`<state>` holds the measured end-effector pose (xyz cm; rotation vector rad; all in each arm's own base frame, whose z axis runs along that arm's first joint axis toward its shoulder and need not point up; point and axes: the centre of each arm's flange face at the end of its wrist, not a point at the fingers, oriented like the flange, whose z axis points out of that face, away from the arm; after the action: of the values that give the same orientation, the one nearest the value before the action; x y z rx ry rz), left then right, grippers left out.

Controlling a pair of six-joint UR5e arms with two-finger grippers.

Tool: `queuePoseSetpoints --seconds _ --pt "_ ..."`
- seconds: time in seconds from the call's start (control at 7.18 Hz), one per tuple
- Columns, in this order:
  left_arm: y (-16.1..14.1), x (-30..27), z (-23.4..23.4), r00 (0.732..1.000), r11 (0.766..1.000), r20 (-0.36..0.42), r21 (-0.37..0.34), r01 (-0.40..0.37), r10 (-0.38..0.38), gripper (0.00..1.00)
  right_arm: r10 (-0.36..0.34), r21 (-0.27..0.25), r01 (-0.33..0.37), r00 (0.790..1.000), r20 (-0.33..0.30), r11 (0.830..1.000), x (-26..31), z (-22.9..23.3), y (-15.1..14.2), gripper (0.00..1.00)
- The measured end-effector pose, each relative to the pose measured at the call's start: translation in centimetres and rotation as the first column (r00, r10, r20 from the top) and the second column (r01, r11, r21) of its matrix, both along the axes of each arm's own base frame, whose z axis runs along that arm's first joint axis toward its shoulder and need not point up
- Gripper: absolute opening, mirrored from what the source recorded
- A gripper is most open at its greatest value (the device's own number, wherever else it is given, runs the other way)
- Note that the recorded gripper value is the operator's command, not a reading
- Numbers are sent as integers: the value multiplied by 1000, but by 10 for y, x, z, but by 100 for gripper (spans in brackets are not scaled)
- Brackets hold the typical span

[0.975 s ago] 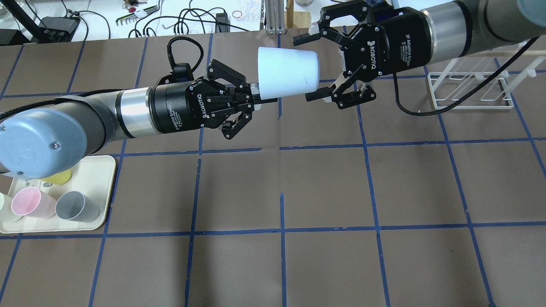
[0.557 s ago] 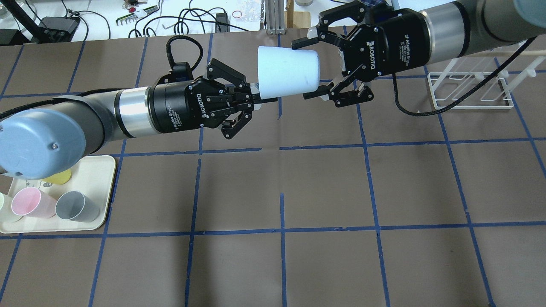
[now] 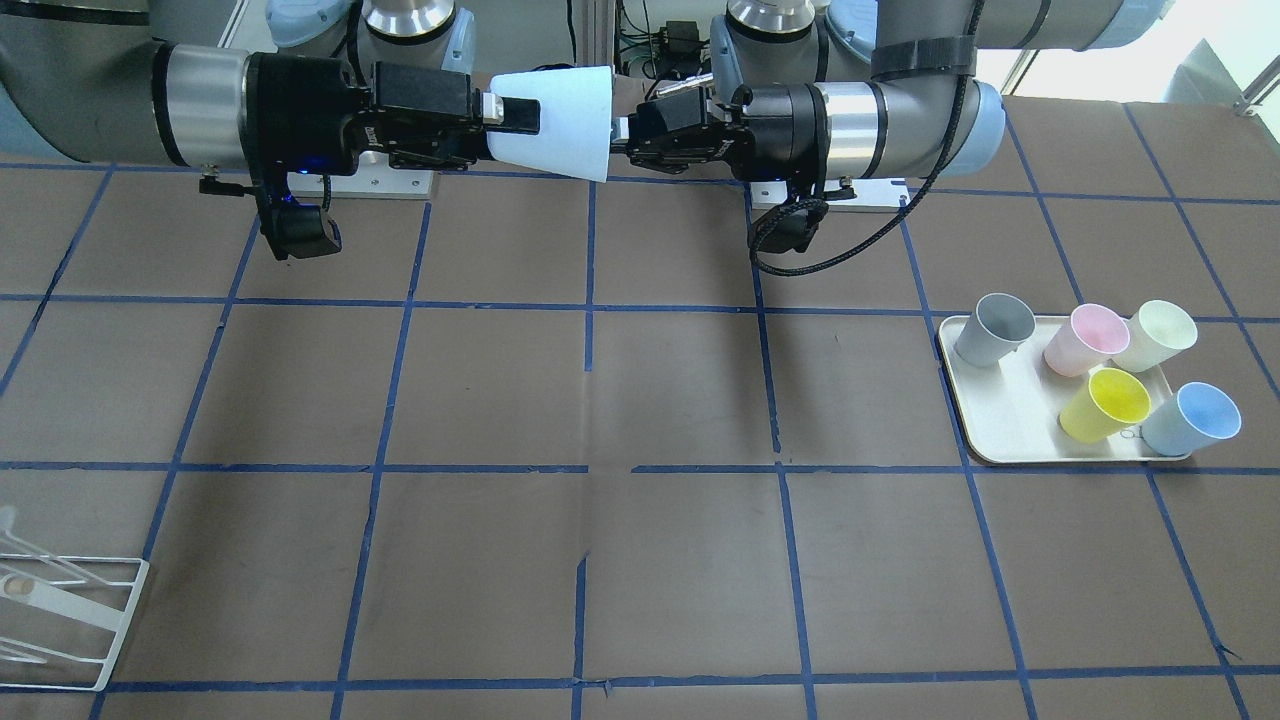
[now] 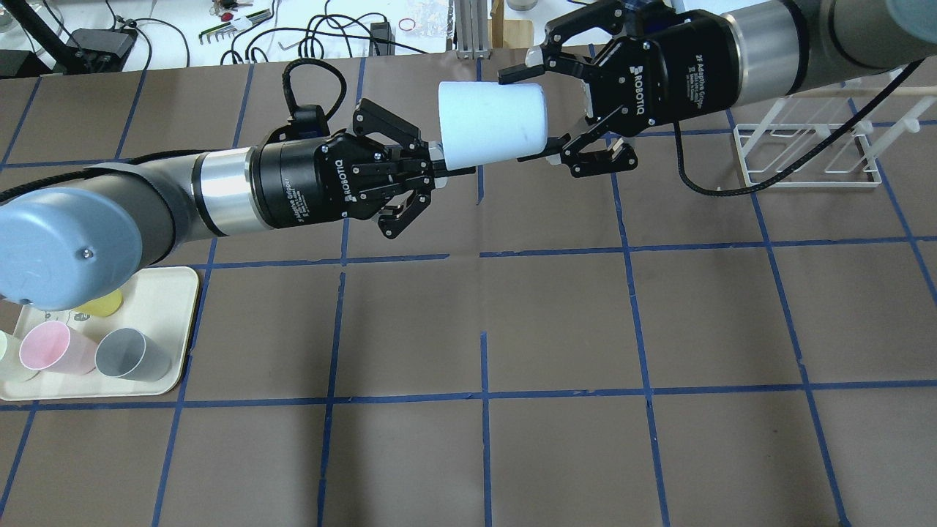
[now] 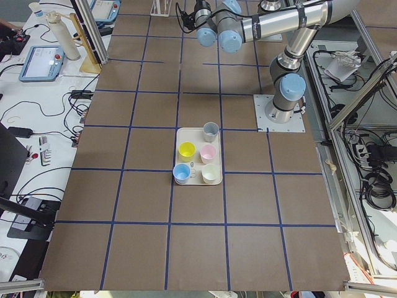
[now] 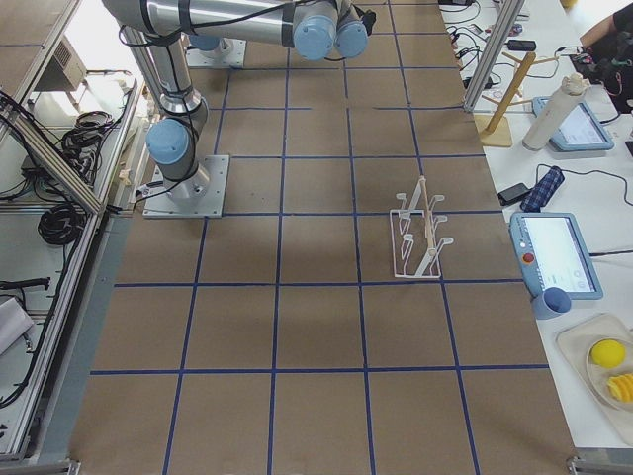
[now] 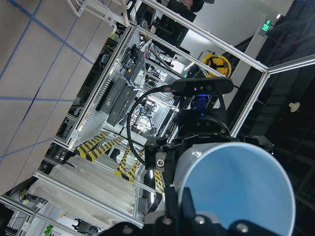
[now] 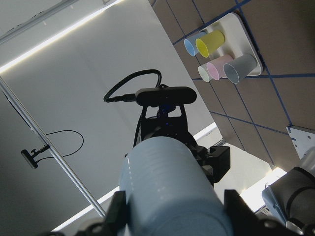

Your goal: Transfer IKEA cup to right arm and place on rack

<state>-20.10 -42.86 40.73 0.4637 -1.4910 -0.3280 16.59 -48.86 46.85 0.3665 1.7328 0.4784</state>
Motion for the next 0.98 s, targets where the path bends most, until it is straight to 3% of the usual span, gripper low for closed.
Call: queuePoseSetpoints --seconds 0.14,0.28,0.42,0.7,0.98 --pt "0 0 0 1000 1000 0 -2 0 0 39 -3 0 3 1000 0 1000 -1 1 -1 40" --pt "0 0 1 1000 1000 2 -3 2 -2 88 -7 0 7 1000 0 1000 -2 2 -1 38" --pt "0 0 2 1000 1000 4 0 3 -3 96 -7 0 7 1000 -1 1000 -3 2 -2 36" --pt "-1 2 4 1000 1000 14 27 11 -11 96 -9 -2 9 1000 -1 1000 -4 3 -2 33" --pt "-5 14 7 994 998 98 13 54 -55 96 -23 -13 22 1000 -5 1000 -12 7 -7 33"
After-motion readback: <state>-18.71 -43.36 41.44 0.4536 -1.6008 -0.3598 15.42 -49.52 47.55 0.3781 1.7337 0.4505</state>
